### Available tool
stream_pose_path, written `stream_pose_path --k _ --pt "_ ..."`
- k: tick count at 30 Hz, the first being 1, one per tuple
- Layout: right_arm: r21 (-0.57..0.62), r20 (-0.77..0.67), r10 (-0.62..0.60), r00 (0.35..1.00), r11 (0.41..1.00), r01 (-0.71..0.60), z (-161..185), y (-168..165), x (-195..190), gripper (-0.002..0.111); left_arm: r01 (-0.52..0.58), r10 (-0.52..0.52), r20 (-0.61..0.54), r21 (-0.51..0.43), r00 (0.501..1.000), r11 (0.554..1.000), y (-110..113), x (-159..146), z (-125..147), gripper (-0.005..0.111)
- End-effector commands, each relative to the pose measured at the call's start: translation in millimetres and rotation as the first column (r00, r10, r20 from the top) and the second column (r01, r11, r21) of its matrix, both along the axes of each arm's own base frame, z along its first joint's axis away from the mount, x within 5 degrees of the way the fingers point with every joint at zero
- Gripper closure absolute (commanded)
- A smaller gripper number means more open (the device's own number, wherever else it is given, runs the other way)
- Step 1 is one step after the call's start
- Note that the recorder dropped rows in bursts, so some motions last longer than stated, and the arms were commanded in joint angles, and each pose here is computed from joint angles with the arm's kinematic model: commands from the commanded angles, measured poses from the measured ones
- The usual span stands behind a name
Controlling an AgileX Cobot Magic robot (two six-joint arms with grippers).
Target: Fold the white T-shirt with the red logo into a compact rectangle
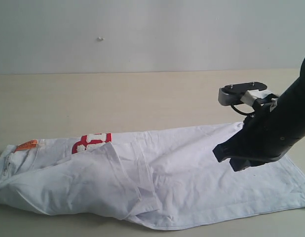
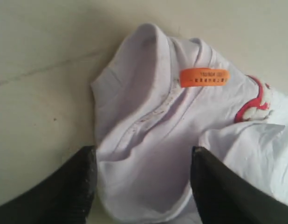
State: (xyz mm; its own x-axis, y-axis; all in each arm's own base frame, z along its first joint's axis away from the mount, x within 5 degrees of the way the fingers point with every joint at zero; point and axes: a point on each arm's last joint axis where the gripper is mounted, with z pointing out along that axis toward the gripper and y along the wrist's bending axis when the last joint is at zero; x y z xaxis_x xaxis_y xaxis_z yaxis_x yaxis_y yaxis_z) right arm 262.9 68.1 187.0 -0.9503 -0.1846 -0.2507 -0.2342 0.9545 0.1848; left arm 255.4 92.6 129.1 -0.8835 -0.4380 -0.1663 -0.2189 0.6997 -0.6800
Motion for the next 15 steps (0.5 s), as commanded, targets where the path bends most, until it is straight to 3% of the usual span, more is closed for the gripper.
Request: stream_pose_path --k 1,9,15 --pt "0.009 0.014 -0.008 1.000 1.000 0.008 1.4 -0.5 0.0 0.108 0.023 -0.026 0.019 0.134 0.999 0.991 5.9 0.2 3.1 0.048" --pt "0.009 0.010 -0.007 1.000 1.000 0.007 1.4 -0.5 -0.3 0.108 0.158 -0.157 -0.020 0.113 0.987 0.981 -20.5 8.0 -11.7 0.038" --pt "0.009 0.010 -0.007 1.000 1.000 0.007 1.4 -0.5 -0.3 0.108 0.180 -0.178 -0.026 0.123 0.984 0.976 -20.3 6.9 -13.5 0.038"
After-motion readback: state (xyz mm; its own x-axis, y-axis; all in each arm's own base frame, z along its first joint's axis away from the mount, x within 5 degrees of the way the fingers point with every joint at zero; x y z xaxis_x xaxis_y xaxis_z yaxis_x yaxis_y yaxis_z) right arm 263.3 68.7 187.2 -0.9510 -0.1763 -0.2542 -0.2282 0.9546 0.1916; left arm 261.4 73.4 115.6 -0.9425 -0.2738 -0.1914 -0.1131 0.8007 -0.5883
